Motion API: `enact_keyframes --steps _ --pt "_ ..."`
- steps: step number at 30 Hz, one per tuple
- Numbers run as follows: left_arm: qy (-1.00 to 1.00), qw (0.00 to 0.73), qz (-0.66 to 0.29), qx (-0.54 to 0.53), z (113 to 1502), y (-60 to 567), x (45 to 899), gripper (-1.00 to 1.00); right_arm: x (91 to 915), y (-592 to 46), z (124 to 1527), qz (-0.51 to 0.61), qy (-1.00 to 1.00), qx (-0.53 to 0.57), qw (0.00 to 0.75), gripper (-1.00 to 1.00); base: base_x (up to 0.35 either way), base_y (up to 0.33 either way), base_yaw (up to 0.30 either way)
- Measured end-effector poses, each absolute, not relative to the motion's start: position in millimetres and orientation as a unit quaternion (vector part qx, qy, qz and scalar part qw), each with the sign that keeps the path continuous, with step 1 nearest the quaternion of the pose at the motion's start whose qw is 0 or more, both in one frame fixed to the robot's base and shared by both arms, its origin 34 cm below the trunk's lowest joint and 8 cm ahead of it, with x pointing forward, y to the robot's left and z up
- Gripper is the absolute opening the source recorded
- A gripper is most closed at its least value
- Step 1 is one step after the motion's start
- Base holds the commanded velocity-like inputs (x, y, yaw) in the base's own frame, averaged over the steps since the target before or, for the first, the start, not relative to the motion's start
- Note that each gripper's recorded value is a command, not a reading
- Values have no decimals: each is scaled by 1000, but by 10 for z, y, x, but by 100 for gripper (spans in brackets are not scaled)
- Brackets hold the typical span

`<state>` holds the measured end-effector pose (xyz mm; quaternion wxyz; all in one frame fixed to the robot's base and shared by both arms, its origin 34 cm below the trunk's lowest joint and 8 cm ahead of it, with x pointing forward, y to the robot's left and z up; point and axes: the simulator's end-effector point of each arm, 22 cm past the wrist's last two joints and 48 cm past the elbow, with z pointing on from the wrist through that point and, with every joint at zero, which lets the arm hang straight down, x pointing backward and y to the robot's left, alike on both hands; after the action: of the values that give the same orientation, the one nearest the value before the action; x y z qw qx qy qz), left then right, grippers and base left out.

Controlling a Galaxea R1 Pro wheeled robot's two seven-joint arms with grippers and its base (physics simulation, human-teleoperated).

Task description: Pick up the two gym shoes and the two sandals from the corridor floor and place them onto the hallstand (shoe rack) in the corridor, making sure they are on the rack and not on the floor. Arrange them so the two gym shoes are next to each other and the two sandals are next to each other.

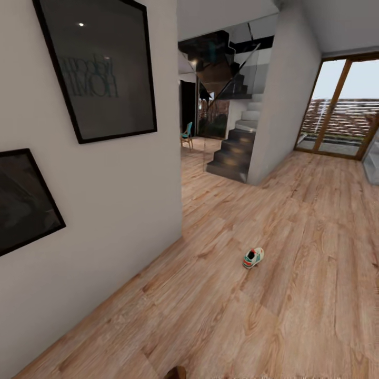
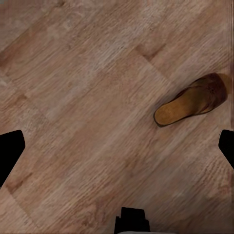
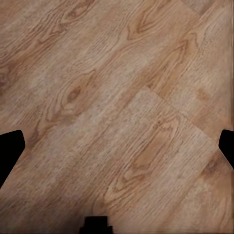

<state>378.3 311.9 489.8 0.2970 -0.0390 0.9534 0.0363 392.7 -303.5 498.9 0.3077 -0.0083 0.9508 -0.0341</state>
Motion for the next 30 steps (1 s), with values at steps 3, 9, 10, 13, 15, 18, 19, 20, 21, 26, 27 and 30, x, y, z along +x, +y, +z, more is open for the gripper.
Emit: enact_keyframes --steps 3,9,10,13,15,18,19,20,21,26,27,30 --pt "953 297 36 -39 4898 3120 3783 100 3927 -3034 4989 -34 951 -8 308 100 0 0 -269" --pt "953 297 36 -39 4898 3121 3783 100 3928 -3036 4990 -34 951 -8 308 100 0 0 -269" --pt "953 297 36 -39 4898 3120 3783 100 3928 -3036 4990 -34 951 -8 308 100 0 0 -269" --pt "953 297 36 -39 4898 3119 3783 100 3928 -3037 4990 -34 951 -8 308 100 0 0 -269" --pt "953 297 36 -39 4897 3119 3784 100 3928 -3037 4990 -34 951 -8 308 100 0 0 -269" --pt "953 297 36 -39 4897 3118 3784 100 3928 -3036 4990 -34 951 -8 308 100 0 0 -269" --pt "953 297 36 -39 4897 3118 3784 100 3928 -3035 4990 -34 951 -8 308 100 0 0 -269" --pt "953 297 36 -39 4897 3118 3784 100 3928 -3035 4990 -34 951 -8 308 100 0 0 -269" --pt "953 297 36 -39 4897 3118 3784 100 3928 -3035 4990 -34 951 -8 308 100 0 0 -269" --pt "953 297 36 -39 4897 3118 3784 100 3928 -3036 4990 -34 951 -8 308 100 -3 2 -269" --pt "953 297 36 -39 4897 3118 3784 100 3928 -3035 4990 -34 951 -8 308 100 -41 30 -269" --pt "953 297 36 -39 4897 3118 3784 100 3928 -3035 4989 -34 951 -8 308 100 -134 104 -269"
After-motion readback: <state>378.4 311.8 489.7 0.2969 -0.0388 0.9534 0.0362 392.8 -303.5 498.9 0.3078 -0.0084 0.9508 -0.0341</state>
